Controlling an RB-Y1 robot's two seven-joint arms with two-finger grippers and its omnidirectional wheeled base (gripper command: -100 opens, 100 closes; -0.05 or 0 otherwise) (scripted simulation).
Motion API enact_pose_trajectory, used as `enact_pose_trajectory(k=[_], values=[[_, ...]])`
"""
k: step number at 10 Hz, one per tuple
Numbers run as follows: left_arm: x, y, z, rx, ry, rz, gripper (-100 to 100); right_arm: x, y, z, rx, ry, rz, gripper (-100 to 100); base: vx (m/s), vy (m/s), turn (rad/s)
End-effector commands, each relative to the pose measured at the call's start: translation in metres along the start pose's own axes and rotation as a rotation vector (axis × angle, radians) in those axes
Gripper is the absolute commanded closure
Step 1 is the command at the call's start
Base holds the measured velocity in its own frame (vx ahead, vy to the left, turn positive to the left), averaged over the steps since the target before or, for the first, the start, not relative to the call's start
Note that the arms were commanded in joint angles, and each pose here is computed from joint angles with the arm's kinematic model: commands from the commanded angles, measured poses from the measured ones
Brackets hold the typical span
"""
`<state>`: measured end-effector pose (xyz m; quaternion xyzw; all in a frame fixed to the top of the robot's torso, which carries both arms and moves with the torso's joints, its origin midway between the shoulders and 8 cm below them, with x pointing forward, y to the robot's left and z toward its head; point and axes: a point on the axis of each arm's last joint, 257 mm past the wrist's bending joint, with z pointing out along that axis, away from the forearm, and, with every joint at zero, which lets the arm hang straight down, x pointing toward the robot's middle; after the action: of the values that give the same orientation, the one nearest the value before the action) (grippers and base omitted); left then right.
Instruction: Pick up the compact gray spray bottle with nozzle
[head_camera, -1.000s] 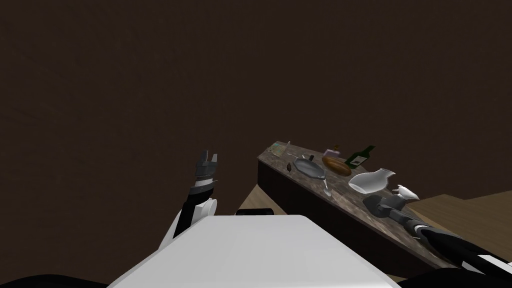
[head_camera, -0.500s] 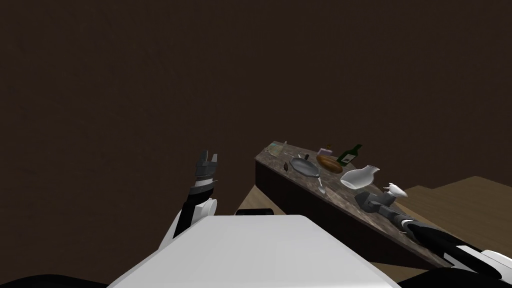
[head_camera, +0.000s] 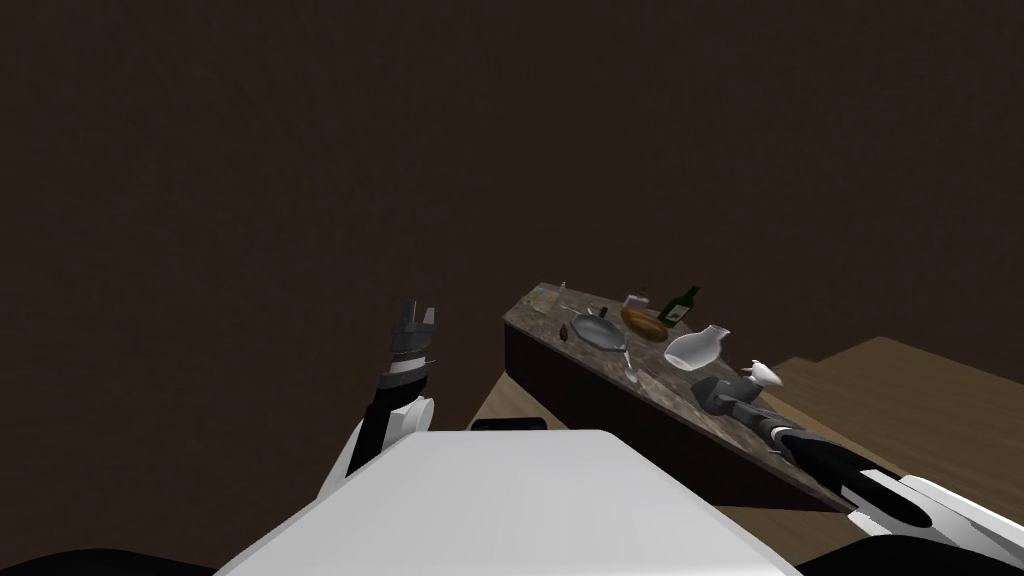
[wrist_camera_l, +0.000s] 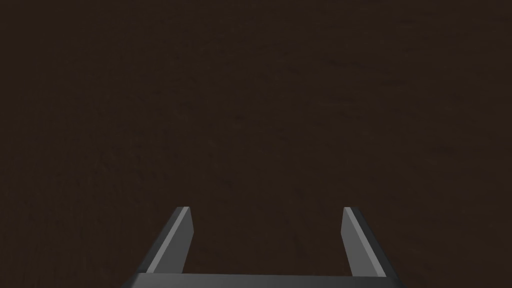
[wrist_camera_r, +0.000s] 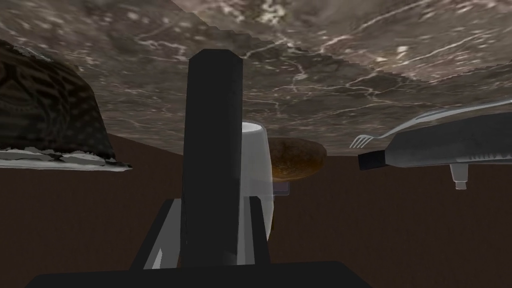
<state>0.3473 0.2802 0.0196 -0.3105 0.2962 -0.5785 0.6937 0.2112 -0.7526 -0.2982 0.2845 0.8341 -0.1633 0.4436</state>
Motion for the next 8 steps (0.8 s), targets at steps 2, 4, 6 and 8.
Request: enact_pose_trajectory(k=[2,4,6,8], values=[[0.0,0.0,0.0,0.0,0.0,0.0,0,-0.004,0.027,-0.001,-0.042,-0.004,-0.005,100,0.01,-0.025,-0.006],[0.0,0.0,0.0,0.0,0.0,0.0,0,-0.006,0.04,-0.001,-0.068,-0.009,-0.005,100,-0.004,0.008,0.016],[0.0,0.0,0.0,0.0,0.0,0.0,0,0.001,0.037,-0.007,-0.035,0.0,-0.033,100,0.051,-0.082,-0.261],[0.0,0.0,0.0,0.0,0.0,0.0,0,-0.002,0.059,-0.008,-0.069,-0.006,-0.033,100,0.021,-0.027,0.011]])
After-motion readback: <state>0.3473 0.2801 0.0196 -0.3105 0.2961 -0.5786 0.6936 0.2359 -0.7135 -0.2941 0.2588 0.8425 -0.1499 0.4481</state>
